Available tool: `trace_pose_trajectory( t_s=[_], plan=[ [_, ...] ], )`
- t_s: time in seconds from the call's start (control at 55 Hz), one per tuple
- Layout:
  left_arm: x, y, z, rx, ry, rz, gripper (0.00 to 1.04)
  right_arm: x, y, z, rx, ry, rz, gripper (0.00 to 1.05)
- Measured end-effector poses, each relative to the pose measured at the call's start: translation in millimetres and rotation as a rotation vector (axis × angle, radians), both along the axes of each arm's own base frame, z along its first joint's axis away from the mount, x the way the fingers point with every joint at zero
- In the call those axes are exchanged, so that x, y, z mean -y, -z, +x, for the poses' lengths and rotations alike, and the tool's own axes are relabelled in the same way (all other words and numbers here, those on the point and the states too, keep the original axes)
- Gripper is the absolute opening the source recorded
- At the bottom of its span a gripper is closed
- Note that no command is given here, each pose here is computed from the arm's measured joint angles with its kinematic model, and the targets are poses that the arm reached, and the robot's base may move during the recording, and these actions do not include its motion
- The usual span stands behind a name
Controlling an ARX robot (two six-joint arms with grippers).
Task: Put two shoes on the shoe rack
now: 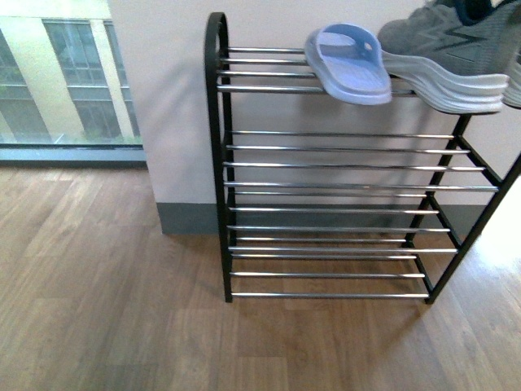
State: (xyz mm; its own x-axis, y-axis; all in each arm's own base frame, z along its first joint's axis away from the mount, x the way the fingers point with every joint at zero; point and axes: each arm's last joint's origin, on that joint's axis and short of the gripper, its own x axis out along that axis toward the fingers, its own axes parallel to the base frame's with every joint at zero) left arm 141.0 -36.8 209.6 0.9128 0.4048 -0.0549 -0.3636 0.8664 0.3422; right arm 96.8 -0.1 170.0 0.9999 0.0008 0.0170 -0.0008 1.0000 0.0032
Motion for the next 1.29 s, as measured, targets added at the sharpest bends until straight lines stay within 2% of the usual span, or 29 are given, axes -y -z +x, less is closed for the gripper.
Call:
trace_pose_trajectory(
  t_s=[0.073, 0.146, 0.255, 0.382, 0.582, 0.782, 1.019, 1.292],
  plan=[
    [0.2, 1.0, 0.2, -0.005, 0.014, -0.008, 0.02, 0.1, 0.0, 0.0, 0.0, 0.003, 0.0, 0.95],
    [6.1, -3.1, 11.1, -0.098, 0.17, -0.117, 0.02, 0.2, 0.1, 0.0, -0.001, 0.009, 0.0, 0.95],
    [24.5, -25.8, 49.1, -0.127, 0.293, -0.315, 0.02, 0.1, 0.1, 0.0, -0.001, 0.005, 0.0, 0.95],
    [47.8, -39.8, 107.4, -0.252, 0.352, -0.41, 0.02, 0.1, 0.1, 0.0, -0.001, 0.005, 0.0, 0.95],
    [62.8, -41.1, 186.1, -0.395, 0.318, -0.361, 0.02, 0.0, 0.1, 0.0, -0.001, 0.004, 0.0, 0.95],
    [90.9, -69.3, 280.7, -0.444, 0.365, -0.25, 0.02, 0.1, 0.1, 0.0, -0.001, 0.005, 0.0, 0.95],
    [124.4, -76.4, 339.9, -0.423, 0.428, -0.108, 0.02, 0.0, 0.1, 0.0, -0.001, 0.004, 0.0, 0.95],
    [116.7, -60.5, 386.3, -0.427, 0.381, -0.033, 0.02, 0.0, 0.1, 0.0, -0.001, 0.004, 0.0, 0.95]
  ],
)
